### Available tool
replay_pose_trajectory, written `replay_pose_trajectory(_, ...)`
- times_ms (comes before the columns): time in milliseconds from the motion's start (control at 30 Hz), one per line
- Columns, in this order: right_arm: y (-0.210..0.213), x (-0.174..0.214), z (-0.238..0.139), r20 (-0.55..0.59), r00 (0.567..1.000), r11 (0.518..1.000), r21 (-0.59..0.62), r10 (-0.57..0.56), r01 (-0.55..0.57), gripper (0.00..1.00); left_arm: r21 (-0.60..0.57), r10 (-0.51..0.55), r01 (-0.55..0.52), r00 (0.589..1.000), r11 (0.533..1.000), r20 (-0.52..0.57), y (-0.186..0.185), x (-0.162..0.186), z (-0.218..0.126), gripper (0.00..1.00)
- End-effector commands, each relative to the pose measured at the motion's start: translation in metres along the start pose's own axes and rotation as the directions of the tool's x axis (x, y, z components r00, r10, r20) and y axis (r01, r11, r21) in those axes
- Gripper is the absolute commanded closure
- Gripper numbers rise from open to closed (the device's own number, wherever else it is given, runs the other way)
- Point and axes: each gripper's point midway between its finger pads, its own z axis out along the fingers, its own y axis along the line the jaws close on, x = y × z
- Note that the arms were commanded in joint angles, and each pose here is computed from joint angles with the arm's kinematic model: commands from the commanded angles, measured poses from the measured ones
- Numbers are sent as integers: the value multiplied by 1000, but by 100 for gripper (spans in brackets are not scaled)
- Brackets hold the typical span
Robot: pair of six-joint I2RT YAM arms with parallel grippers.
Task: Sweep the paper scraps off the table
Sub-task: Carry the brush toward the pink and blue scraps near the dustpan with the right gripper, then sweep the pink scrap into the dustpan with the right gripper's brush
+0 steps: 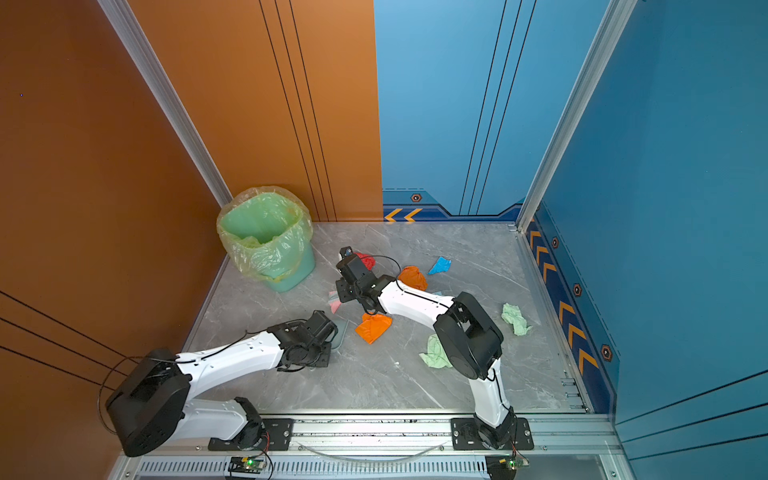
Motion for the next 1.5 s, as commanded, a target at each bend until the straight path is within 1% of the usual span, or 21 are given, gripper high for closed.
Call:
replay_pose_trajectory(0, 6, 24, -5, -82, 995, 999, -13, -53, 53, 100, 8, 17, -17, 1000, 1000, -14, -2, -1, -2, 100)
replay_pose_trajectory(100, 14, 36, -12, -128, 988, 996, -58, -81, 74, 100, 7, 16, -16, 1000, 1000, -13, -1, -1, -2, 100)
replay_pose_trajectory(233, 26, 42, -26, -157, 983, 987, -144, -98, 76, 100, 6, 12, -12, 1000, 1000, -13, 1, 0, -2, 100)
replay_pose_trajectory(367, 26, 17, -36, -89, 995, 985, -170, -42, 26, 100, 12, 11, -11, 1000, 1000, -17, 1, 2, -3, 100)
replay_pose_trajectory(467, 19, -9, -35, -29, 1000, 987, -161, -2, -2, 100, 17, 4, -4, 1000, 1000, -8, 2, 2, -5, 100)
replay_pose_trajectory(600, 15, -36, -27, 25, 999, 986, -164, 32, -27, 100, 20, -3, 3, 1000, 1000, 2, 4, 3, -7, 100)
replay_pose_trajectory(733, 18, -47, -11, 48, 998, 986, -166, 40, -32, 100, 21, -8, 8, 1000, 1000, 8, 5, 2, -7, 100)
replay_pose_trajectory(867, 24, -42, 11, 25, 999, 985, -172, 32, -27, 100, 20, -6, 6, 1000, 1000, -3, 4, 2, -5, 100)
replay_pose_trajectory(933, 25, -27, 26, -15, 1000, 986, -163, 20, -23, 100, 20, -4, 4, 1000, 1000, -12, 3, 3, -3, 100)
replay_pose_trajectory(1067, 25, -13, 33, -44, 999, 990, -138, -11, 5, 100, 20, 1, -1, 1000, 1000, -23, 2, 4, 0, 100)
replay_pose_trajectory(1200, 25, 0, 25, -89, 996, 991, -133, -31, 19, 100, 20, 10, -9, 999, 1000, -34, 1, 6, 1, 100)
replay_pose_trajectory(1267, 24, 12, 21, -114, 993, 991, -132, -39, 23, 100, 20, 8, -7, 999, 1000, -33, 2, 6, 1, 100)
replay_pose_trajectory(1333, 24, 15, 9, -119, 991, 990, -134, -54, 38, 100, 19, 5, -4, 1000, 1000, -29, 2, 6, 1, 100)
replay_pose_trajectory(1467, 19, 37, 0, -174, 982, 991, -121, -74, 53, 100, 14, 2, -2, 1000, 1000, -30, 5, 7, 2, 100)
